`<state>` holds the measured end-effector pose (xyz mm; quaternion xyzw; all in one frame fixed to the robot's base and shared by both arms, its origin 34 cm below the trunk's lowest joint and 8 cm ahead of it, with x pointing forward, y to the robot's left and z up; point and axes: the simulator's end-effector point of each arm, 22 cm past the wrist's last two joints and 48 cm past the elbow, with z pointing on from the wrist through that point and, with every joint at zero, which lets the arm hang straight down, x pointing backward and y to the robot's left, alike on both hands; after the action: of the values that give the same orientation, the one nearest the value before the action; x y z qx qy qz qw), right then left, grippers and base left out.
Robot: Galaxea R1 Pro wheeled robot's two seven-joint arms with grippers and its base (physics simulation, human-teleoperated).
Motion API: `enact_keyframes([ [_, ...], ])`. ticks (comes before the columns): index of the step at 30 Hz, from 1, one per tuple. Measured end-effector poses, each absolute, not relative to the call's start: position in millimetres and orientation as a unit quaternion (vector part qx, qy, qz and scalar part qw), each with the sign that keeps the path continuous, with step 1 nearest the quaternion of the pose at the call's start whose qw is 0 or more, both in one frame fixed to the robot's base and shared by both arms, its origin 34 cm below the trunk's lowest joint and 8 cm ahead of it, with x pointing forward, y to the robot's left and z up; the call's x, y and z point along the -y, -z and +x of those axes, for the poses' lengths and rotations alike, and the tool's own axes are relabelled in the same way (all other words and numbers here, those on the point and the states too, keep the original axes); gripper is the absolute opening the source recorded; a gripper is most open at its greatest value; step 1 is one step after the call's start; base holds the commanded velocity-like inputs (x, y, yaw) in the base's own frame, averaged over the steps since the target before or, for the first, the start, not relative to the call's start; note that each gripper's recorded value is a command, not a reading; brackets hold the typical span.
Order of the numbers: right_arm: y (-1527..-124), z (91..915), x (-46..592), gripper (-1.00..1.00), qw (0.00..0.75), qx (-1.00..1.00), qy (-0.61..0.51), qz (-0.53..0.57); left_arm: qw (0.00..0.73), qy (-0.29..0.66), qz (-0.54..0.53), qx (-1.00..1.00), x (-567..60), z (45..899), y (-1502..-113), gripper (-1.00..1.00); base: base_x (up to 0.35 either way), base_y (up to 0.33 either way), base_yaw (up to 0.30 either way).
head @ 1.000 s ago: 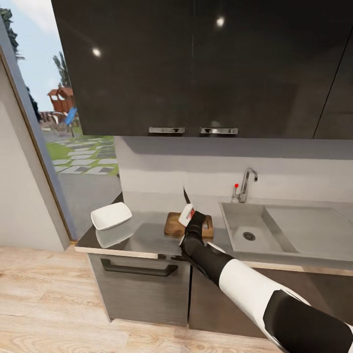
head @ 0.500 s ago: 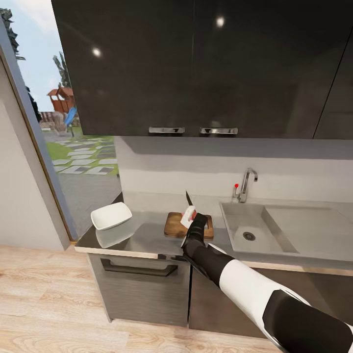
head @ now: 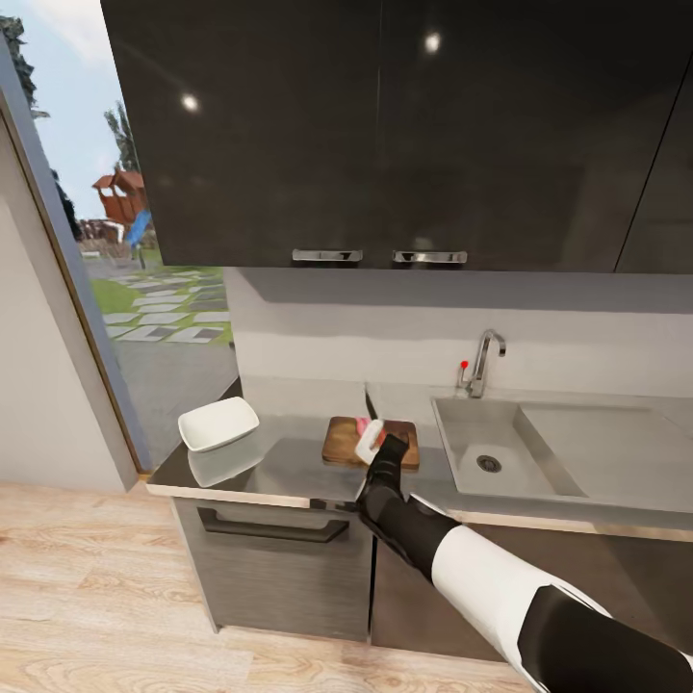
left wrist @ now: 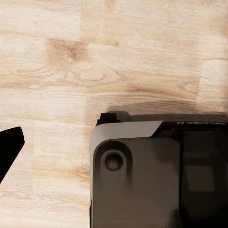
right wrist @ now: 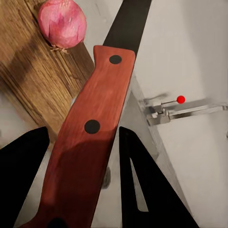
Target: In the kitchen, take the Vidalia onion out of the sink, dice it on the chopping board with the paring knife, put the diced onion into the bowl on the countertop, then place both the paring knife and the chopping board into the sink.
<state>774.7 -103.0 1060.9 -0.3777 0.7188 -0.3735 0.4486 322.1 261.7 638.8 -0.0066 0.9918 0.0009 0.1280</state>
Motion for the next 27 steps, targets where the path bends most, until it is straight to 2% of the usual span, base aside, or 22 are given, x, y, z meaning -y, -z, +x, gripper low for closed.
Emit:
enact_keyframes([
  [27, -1044, 766, 99, -1.0, 0.448, -0.723, 0.361, -0.383, 0.128, -0.001, -0.007, -0.992, -262, 322, -639, 1.0, 0.0, 0.0, 0.0],
])
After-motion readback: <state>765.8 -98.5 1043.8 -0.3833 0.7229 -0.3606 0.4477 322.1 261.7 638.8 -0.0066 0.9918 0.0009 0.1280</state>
